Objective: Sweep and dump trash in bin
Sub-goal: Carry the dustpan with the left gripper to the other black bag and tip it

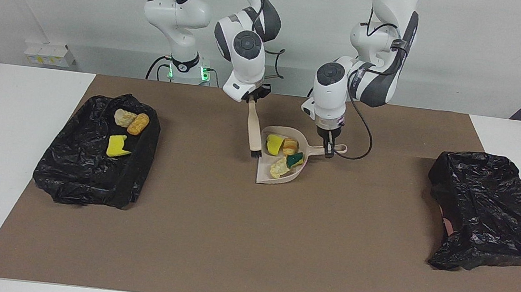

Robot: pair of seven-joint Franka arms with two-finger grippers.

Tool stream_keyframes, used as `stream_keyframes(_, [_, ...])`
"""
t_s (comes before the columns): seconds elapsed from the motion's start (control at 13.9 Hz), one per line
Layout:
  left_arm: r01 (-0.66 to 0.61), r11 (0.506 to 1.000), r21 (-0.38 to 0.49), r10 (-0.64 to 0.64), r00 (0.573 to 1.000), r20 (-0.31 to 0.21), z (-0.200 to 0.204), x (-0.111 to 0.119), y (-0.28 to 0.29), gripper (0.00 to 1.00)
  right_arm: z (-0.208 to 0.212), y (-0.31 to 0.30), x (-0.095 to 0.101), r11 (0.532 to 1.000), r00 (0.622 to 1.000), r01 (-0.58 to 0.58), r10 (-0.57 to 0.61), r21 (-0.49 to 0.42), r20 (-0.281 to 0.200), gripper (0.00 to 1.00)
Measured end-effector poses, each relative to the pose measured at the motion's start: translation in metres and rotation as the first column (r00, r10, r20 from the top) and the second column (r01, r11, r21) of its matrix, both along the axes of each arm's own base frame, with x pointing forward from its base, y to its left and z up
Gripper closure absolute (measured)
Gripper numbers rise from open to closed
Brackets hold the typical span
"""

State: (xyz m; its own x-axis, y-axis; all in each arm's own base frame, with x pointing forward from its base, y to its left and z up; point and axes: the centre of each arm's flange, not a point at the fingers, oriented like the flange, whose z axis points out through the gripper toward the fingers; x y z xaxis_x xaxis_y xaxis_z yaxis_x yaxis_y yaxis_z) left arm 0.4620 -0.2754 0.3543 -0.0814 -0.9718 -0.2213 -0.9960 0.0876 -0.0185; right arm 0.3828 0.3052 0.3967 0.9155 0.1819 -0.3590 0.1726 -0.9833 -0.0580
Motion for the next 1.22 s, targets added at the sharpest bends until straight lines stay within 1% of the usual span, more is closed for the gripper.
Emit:
stream_keyframes(0.14, [0.016, 1.000, -0.008, -0.016, 1.000, -0.008, 0.002, 0.012, 0.019, 0.67, 0.021, -0.003, -0.009, 0.999, 1.000, -0.005, 0.005, -0.036, -0.002, 0.74])
stream_keyframes(0.29, [0.023, 0.999, -0.026, -0.024, 1.000, -0.016, 0.008, 0.026, 0.043, 0.67, 0.038, 0.006, -0.020, 0.997, 0.998, 0.050, -0.048, -0.060, 0.032, 0.74])
stream_keyframes(0.36, [0.028, 0.999, -0.045, -0.029, 0.999, -0.022, 0.015, 0.032, 0.057, 0.67, 0.041, 0.016, -0.027, 0.995, 0.996, 0.082, -0.080, -0.054, 0.035, 0.74])
stream_keyframes(0.5, [0.042, 0.995, -0.091, -0.045, 0.999, -0.023, 0.034, 0.044, 0.093, 0.67, 0.041, 0.040, -0.039, 0.992, 0.991, 0.126, -0.125, -0.008, 0.041, 0.74])
stream_keyframes(0.65, [0.041, 0.988, -0.148, -0.044, 0.999, -0.013, 0.055, 0.055, 0.140, 0.67, 0.030, 0.069, -0.054, 0.990, 0.987, 0.142, -0.144, 0.020, 0.066, 0.74])
stream_keyframes(0.72, [0.041, 0.983, -0.182, -0.043, 0.999, -0.008, 0.065, 0.060, 0.167, 0.67, 0.021, 0.082, -0.063, 0.989, 0.987, 0.147, -0.149, 0.025, 0.067, 0.74])
stream_keyframes(0.86, [0.045, 0.972, -0.230, -0.049, 0.999, -0.012, 0.081, 0.065, 0.220, 0.67, -0.002, 0.097, -0.077, 0.991, 0.989, 0.135, -0.136, 0.026, 0.055, 0.74])
stream_keyframes(1.01, [0.041, 0.960, -0.277, -0.045, 0.999, -0.009, 0.101, 0.071, 0.274, 0.67, -0.028, 0.100, -0.087, 0.991, 0.990, 0.128, -0.130, 0.034, 0.061, 0.74])
stream_keyframes(1.22, [-0.015, 0.940, -0.340, 0.019, 1.000, 0.007, 0.130, 0.072, 0.362, 0.67, -0.044, 0.097, -0.094, 0.991, 0.990, 0.132, -0.133, 0.020, 0.051, 0.74])
